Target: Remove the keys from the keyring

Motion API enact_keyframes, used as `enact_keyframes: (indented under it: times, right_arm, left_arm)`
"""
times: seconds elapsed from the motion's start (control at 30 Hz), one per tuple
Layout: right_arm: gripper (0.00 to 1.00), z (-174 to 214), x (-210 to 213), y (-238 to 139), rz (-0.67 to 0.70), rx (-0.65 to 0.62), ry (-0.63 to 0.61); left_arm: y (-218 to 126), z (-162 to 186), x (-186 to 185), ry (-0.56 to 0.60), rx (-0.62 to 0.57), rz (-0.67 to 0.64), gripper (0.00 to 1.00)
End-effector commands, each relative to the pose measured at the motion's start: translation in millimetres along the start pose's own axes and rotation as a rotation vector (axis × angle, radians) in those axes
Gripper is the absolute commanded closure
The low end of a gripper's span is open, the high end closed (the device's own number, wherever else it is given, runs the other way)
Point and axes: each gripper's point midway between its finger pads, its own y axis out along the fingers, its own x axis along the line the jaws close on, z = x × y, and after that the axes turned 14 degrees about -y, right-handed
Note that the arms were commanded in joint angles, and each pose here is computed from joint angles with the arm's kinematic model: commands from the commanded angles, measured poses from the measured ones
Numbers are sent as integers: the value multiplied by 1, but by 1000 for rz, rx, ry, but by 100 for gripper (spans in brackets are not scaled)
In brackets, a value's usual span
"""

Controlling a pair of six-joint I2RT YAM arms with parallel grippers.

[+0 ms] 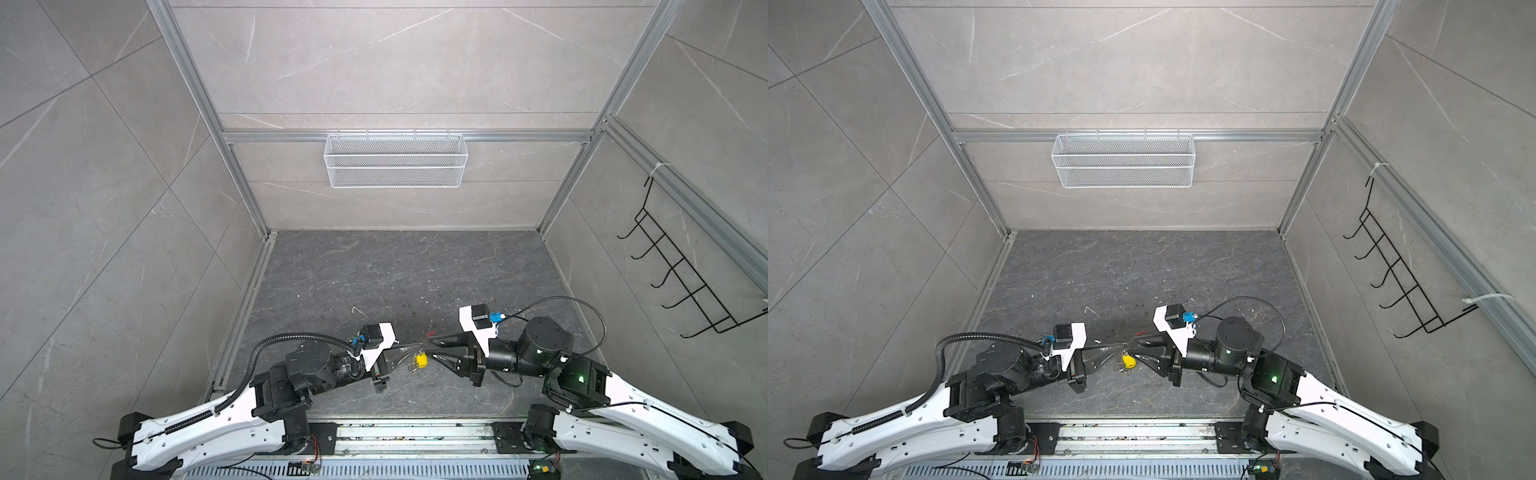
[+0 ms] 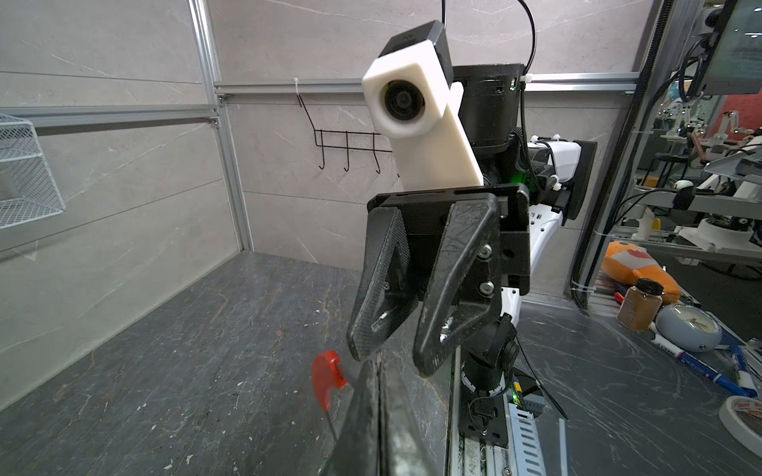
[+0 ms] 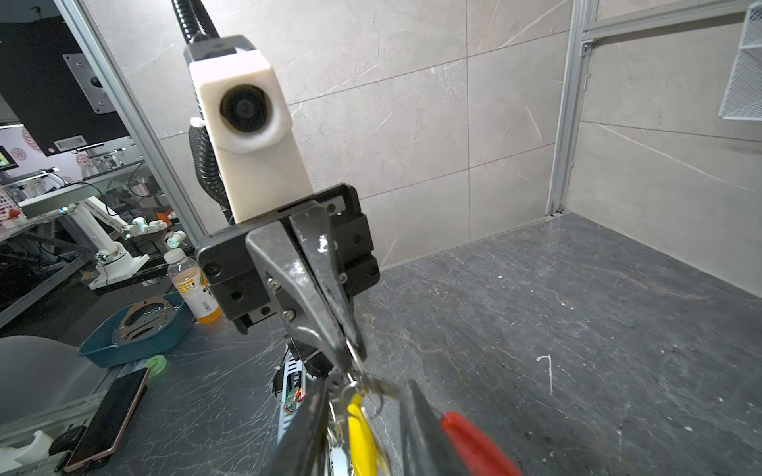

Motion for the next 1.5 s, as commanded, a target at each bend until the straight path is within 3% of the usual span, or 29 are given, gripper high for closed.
enact_keyframes:
  times: [0.0, 0.43, 0.6, 0.8, 0.93, 0.97, 1.3, 1.47]
  right_arm:
    - [71, -19, 4, -1, -31, -54, -11]
    - [87, -15, 8, 3, -63, -37, -6]
    - [100, -15, 9, 3, -66, -37, -6]
    - [100, -14, 7, 2, -52, -24, 3]
    - [100, -7, 3, -1, -21, 39, 16]
    - [100, -4, 2, -2, -15, 63, 16]
    - [100, 17, -5, -1, -2, 316, 42]
    - [100, 20, -2, 3, -40, 398, 49]
  left_arm:
    - [-2, -12, -7, -17, -38, 35, 100]
    - [-1, -12, -9, -11, -36, 44, 100]
    - [1, -11, -8, -15, -28, 41, 100]
    - [3, -10, -6, -24, -14, 31, 100]
    - [-2, -9, -1, -42, 5, -7, 68]
    - [-5, -8, 0, -48, 10, -15, 65]
    - [-27, 4, 6, -64, 124, -78, 64]
    - [-28, 7, 4, -45, 177, -75, 68]
